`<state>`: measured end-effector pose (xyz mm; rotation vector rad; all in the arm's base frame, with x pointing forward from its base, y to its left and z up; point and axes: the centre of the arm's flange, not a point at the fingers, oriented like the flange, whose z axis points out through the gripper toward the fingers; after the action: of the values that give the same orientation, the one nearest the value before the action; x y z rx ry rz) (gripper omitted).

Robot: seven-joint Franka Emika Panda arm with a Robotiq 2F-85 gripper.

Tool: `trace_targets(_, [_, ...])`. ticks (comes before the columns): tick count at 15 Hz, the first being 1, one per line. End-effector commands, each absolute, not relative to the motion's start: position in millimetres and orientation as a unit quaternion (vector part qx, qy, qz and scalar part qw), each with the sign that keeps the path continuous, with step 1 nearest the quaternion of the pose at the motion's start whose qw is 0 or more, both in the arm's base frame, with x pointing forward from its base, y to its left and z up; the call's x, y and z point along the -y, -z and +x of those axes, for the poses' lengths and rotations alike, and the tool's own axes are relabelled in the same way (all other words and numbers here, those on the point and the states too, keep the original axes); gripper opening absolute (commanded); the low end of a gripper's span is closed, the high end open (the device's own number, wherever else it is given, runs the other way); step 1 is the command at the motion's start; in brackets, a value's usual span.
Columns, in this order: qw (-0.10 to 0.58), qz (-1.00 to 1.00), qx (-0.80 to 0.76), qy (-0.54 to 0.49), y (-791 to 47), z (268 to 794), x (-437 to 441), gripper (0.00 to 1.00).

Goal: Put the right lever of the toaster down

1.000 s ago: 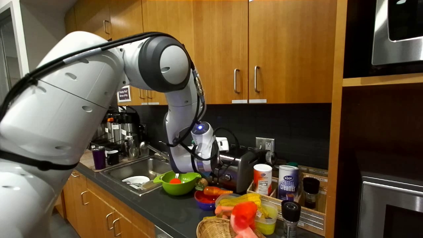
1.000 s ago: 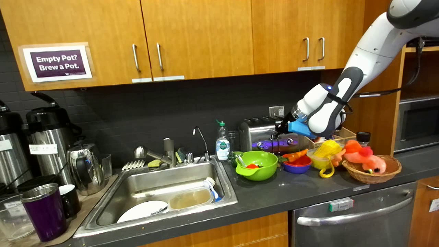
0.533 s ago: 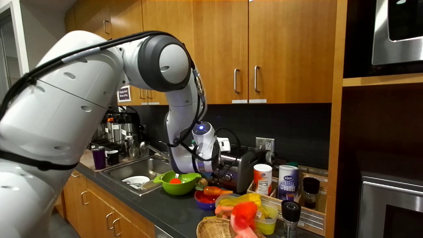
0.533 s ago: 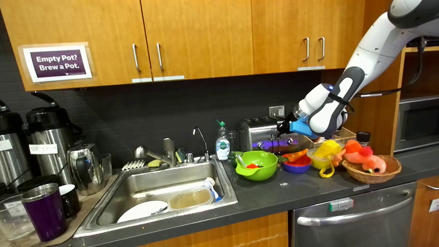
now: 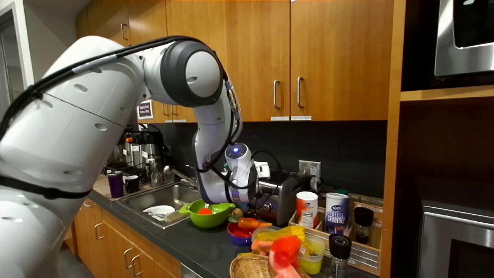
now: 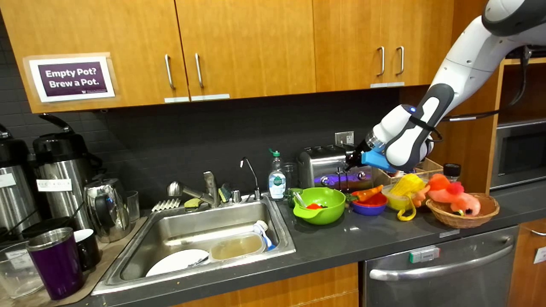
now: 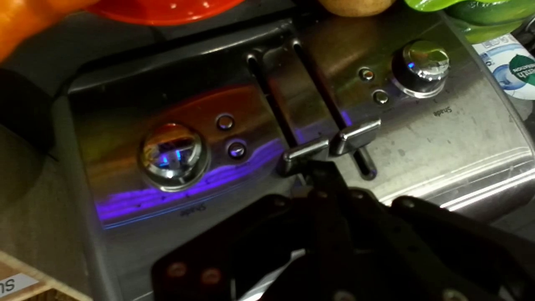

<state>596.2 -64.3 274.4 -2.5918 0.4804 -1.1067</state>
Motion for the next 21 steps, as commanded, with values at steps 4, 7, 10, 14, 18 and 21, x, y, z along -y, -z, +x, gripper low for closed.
trace_targets(4, [0.122,-0.893,-0.206,0.382,-251.7,616.6,108.7,0.0])
trace_targets(7, [0.123,-0.895,-0.209,0.374,-244.7,620.3,108.2,0.0])
trace_targets(10, [0.125,-0.897,-0.215,0.365,-235.9,624.3,107.6,0.0])
trace_targets(14, [0.129,-0.897,-0.223,0.36,-226.7,629.3,109.2,0.0])
trace_targets(18, [0.135,-0.896,-0.231,0.355,-218.4,631.2,109.2,0.0])
trace_targets(21, [0.137,-0.896,-0.237,0.349,-210.8,632.0,110.2,0.0])
